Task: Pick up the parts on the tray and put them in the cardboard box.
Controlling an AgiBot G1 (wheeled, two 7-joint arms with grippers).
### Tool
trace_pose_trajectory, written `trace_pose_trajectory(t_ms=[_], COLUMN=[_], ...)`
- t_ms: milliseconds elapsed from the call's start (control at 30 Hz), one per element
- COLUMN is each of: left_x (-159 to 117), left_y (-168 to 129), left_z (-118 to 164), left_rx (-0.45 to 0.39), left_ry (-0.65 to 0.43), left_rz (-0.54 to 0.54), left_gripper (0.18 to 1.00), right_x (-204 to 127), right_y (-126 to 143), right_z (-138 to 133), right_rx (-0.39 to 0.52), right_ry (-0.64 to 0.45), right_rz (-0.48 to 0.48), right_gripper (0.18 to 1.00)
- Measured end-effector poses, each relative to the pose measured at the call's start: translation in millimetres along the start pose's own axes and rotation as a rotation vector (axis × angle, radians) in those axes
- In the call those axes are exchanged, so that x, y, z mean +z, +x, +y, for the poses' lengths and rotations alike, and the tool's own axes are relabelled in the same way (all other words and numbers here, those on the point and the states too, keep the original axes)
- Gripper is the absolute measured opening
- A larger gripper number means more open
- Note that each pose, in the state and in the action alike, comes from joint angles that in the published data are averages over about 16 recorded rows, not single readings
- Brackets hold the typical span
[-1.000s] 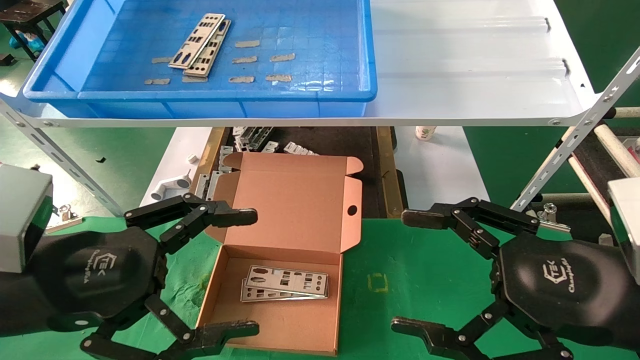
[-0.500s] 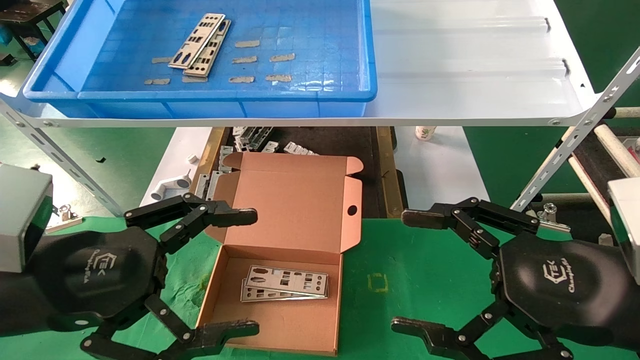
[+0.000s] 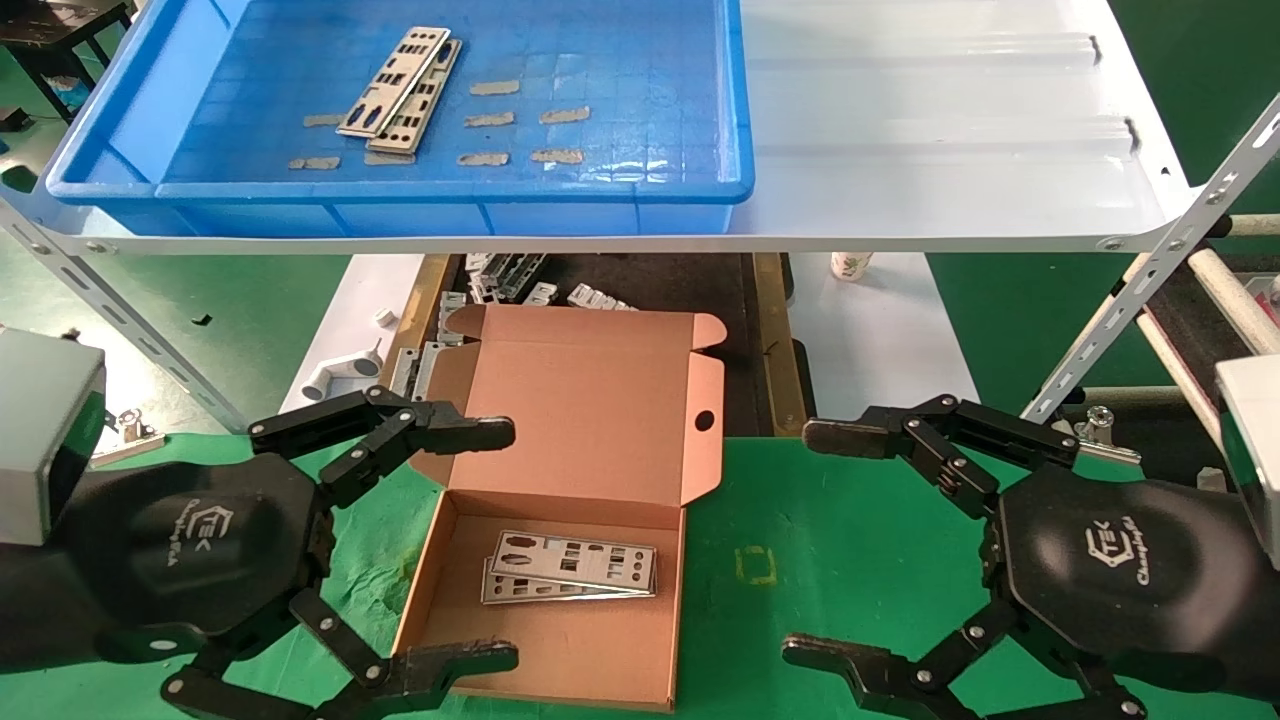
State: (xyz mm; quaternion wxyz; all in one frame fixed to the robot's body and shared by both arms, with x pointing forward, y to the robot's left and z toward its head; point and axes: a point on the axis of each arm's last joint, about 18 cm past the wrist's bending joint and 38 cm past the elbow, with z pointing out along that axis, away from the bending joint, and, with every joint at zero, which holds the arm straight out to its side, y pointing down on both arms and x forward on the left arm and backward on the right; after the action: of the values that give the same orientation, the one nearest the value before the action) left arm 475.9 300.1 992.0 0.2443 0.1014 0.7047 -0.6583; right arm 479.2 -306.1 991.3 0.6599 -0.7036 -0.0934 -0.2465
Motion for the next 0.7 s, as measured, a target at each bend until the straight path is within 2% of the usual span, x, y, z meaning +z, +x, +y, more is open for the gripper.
trace_pose_trajectory(t_ms=[700], left_x=[0.0], left_y=[0.0], left_z=[0.0], left_rx=[0.0], left_ry=[0.0], left_rz=[0.0], left_gripper=[1.001], right_x=[0.0], right_y=[0.0], right_z=[0.0], right_rx=[0.0], right_ry=[0.0], right_rz=[0.0], right_gripper=[1.001])
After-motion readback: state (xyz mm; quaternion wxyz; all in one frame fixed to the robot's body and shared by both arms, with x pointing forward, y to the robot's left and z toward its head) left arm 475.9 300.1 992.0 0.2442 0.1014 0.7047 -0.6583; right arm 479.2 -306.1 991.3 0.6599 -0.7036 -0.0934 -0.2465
